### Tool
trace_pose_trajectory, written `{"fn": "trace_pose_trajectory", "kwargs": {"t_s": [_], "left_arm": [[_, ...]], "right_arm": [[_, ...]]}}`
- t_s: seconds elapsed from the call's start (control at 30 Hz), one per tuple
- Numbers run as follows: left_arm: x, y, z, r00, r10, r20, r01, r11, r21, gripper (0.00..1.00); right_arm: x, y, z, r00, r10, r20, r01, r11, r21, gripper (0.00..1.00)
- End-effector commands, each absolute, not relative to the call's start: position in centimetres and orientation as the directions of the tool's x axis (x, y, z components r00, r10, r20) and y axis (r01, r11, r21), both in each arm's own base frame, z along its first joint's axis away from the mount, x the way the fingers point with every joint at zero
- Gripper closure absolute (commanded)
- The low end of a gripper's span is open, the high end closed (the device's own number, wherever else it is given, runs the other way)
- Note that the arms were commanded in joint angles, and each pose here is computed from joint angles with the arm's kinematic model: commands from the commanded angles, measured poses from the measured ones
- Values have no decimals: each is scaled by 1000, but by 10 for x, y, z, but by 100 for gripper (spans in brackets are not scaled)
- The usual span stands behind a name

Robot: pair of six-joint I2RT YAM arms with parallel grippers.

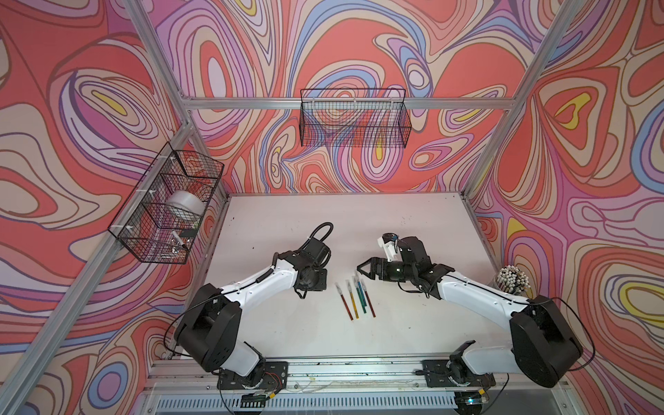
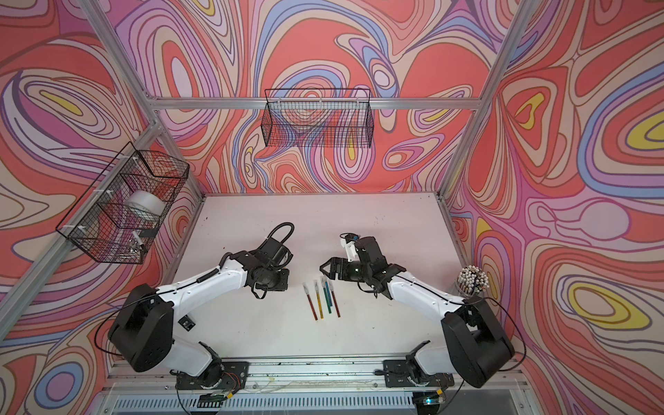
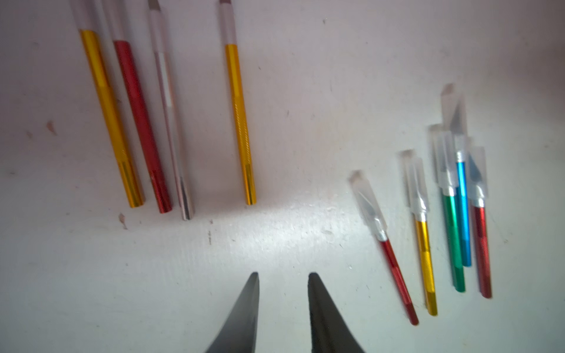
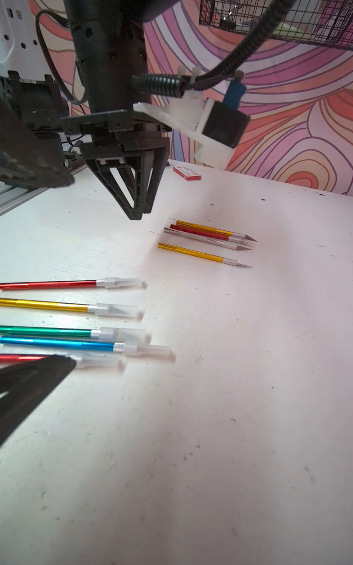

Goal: Remove protective caps from carving knives
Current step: Pick up the carving knife from the center of the board.

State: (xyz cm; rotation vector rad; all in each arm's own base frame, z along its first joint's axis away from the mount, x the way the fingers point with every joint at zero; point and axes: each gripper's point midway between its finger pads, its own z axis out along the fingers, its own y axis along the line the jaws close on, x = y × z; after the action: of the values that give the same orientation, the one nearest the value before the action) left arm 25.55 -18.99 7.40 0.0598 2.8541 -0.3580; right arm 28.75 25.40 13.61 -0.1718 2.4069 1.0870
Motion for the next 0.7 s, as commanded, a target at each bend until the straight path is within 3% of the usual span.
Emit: {"fn": "trace_pose_trajectory", "kwargs": {"t_s": [0.0, 0.27, 0.67], "left_arm": [[237, -209, 86, -977, -36, -209, 53, 913, -405, 67], [207, -229, 97, -989, -62, -137, 34, 796, -605, 61], [184, -237, 92, -989, 10, -145, 107, 725, -681, 60]], "right_arm": [[280, 250, 142, -861, 48, -506, -339, 689, 641, 14], [269, 242, 147, -855, 8, -519, -360, 711, 604, 14], [259, 233, 144, -851, -28, -525, -377, 729, 572, 14]]}}
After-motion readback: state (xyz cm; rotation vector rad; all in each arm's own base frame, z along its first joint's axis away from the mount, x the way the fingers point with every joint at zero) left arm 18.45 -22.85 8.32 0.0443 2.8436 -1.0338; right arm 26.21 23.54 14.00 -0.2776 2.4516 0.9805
